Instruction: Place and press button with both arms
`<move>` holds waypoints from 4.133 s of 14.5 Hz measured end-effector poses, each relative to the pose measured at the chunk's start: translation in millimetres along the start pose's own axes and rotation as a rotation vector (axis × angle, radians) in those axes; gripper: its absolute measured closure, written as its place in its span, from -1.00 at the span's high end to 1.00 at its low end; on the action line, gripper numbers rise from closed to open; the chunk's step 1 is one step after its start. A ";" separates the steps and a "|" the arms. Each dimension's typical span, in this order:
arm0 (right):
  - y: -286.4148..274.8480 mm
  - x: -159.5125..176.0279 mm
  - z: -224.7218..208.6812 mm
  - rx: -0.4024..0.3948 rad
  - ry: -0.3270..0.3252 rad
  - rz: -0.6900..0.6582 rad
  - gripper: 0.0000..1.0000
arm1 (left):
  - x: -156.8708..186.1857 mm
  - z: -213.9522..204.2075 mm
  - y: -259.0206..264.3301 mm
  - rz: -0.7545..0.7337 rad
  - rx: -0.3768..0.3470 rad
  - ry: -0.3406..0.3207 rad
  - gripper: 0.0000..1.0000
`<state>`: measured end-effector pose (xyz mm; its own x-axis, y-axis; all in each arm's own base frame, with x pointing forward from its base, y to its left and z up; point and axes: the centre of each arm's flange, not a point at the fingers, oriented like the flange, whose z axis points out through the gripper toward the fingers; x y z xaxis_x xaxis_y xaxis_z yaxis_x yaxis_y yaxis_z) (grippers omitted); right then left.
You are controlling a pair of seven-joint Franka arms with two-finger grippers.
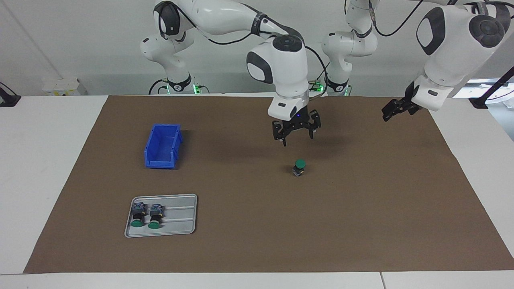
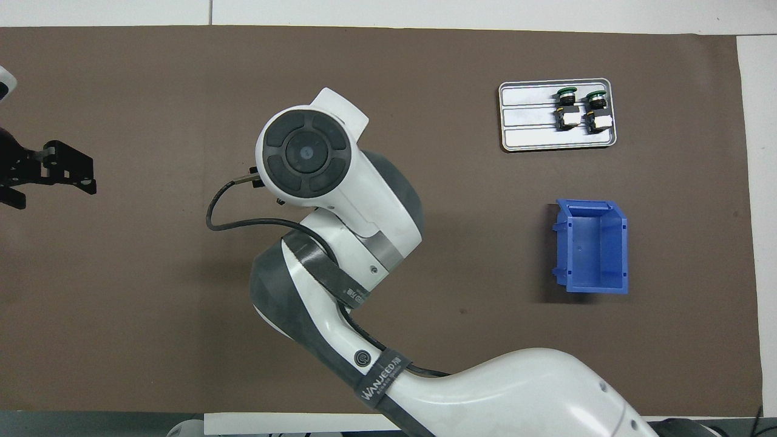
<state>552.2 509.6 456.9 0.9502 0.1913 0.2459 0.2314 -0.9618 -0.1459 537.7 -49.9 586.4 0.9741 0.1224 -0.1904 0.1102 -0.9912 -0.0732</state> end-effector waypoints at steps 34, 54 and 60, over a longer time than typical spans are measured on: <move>239.0 -48.3 -35.4 -0.110 0.000 -0.053 -0.31 | 1.0 -16.6 -22.4 0.007 0.008 0.069 1.00; 481.6 -188.1 -21.8 -0.190 -0.197 0.113 -0.31 | -2.9 -17.7 -9.0 0.059 0.013 0.074 1.00; 483.8 -185.1 4.9 -0.190 -0.181 0.122 -0.31 | -3.5 -17.6 -5.2 0.066 0.014 0.075 1.00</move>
<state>489.3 9.9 336.0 0.9944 0.0875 0.0599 0.0863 -0.9960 0.0223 537.2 -46.1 604.7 0.9912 0.0520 -0.1217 0.0428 -0.9962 -0.0764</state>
